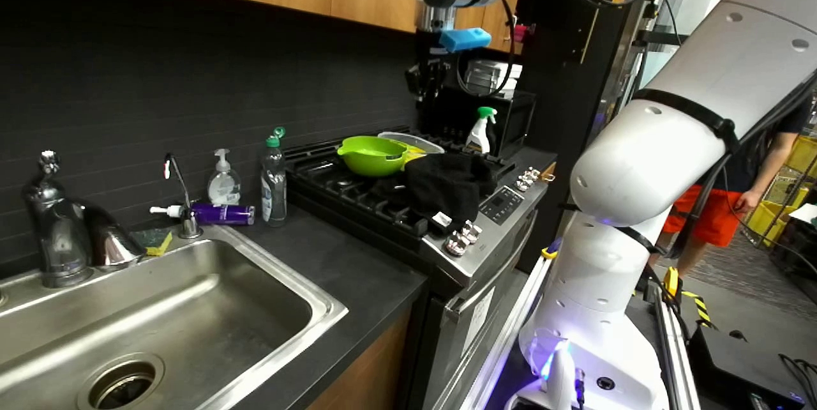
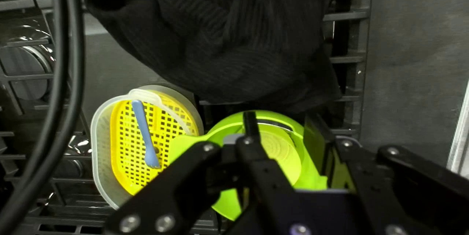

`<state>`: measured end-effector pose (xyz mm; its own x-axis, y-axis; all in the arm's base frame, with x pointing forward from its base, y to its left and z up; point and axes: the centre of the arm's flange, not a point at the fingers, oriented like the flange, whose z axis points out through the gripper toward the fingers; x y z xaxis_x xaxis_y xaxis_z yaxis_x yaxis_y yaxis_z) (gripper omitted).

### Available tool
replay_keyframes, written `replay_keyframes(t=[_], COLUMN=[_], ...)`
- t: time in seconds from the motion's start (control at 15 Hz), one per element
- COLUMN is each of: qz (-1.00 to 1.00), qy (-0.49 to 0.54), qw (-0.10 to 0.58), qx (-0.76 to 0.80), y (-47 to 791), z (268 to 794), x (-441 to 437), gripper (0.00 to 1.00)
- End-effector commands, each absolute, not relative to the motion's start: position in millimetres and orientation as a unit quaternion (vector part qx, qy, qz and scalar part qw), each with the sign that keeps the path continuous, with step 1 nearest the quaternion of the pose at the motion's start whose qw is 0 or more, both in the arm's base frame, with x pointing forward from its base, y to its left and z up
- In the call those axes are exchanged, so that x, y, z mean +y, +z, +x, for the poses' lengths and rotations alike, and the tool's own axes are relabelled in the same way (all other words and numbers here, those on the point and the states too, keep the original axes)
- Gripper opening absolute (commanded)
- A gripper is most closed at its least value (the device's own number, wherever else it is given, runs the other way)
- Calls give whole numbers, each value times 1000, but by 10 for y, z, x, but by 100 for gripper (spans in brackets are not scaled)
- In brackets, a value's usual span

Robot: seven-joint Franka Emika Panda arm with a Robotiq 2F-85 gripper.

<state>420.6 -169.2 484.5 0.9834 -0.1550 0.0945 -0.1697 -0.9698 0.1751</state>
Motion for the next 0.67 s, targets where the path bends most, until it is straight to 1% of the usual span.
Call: replay_keyframes(t=[0.0, 0.13, 0.2, 0.27, 0.33, 0.6], qz=[991, 990, 989, 987, 983, 960], qy=[34, 30, 26, 20, 12, -15], qw=[101, 99, 99, 98, 104, 112], qx=[-76, -94, -109, -125, -148, -255], y=[4882, 4869, 4845, 4807, 4747, 4519], z=[4167, 4172, 4163, 4134, 4070, 3646], x=[-1689, -1826, -1928, -2054, -2229, -3104], gripper=[70, 83, 91, 96, 100, 100])
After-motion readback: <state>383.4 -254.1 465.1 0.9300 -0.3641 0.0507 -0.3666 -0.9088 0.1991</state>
